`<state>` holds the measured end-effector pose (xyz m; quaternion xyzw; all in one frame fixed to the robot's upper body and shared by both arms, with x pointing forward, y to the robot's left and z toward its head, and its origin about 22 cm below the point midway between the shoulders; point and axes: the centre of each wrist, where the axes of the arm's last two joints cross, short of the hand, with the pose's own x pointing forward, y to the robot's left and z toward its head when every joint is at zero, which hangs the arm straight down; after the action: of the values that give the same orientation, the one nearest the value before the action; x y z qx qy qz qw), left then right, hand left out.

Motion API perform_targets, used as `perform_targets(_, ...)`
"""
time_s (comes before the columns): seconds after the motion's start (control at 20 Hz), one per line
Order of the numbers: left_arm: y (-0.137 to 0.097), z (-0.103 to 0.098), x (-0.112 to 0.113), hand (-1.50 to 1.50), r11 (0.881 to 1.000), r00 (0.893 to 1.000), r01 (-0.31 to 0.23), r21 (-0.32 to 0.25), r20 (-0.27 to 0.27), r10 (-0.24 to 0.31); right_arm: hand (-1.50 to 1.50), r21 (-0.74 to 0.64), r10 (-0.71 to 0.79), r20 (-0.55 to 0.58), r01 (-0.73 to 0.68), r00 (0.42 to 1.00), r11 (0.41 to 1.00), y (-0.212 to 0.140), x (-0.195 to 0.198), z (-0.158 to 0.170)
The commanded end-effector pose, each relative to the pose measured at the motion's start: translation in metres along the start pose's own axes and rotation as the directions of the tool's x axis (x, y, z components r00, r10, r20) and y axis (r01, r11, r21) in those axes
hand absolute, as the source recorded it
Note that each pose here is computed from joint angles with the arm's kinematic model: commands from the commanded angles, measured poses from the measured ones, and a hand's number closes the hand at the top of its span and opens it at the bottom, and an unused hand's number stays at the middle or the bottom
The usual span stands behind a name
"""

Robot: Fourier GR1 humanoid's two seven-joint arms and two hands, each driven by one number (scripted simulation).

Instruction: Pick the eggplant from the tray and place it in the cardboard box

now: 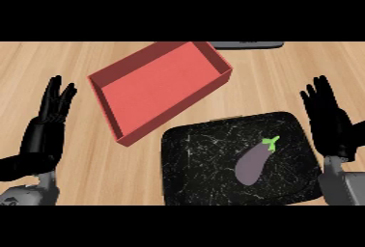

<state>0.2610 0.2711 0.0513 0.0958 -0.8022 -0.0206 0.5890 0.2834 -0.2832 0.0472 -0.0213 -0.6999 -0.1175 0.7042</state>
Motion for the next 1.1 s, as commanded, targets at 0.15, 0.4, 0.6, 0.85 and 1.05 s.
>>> perform_targets(0.15,-0.018,0.004,-0.006,0.0,0.972,0.993,0.062,-0.229,-0.081,-0.082,-1.5,-0.377,-0.016,-0.446,-0.172,0.895,0.91,-0.002,-0.058,0.021)
perform_targets(0.4,-0.033,0.005,-0.006,0.0,0.944,0.992,0.043,-0.328,-0.096,-0.078,-1.5,-0.208,0.331,-0.685,-0.61,0.649,0.764,-0.055,-0.115,0.069)
perform_targets(0.6,-0.043,0.008,-0.008,0.0,0.914,0.989,0.025,-0.406,-0.125,-0.083,-1.5,-0.047,0.521,-0.709,-0.768,0.476,0.639,-0.059,-0.12,0.079)
perform_targets(0.85,-0.056,0.003,-0.004,0.0,0.892,0.987,0.02,-0.452,-0.135,-0.09,-1.5,0.058,0.661,-0.679,-0.875,0.318,0.48,-0.057,-0.081,0.044)
perform_targets(1.05,-0.058,0.001,-0.005,0.0,0.881,0.984,0.02,-0.473,-0.146,-0.101,-1.5,0.167,0.669,-0.717,-0.885,0.194,0.435,-0.037,-0.046,0.015)
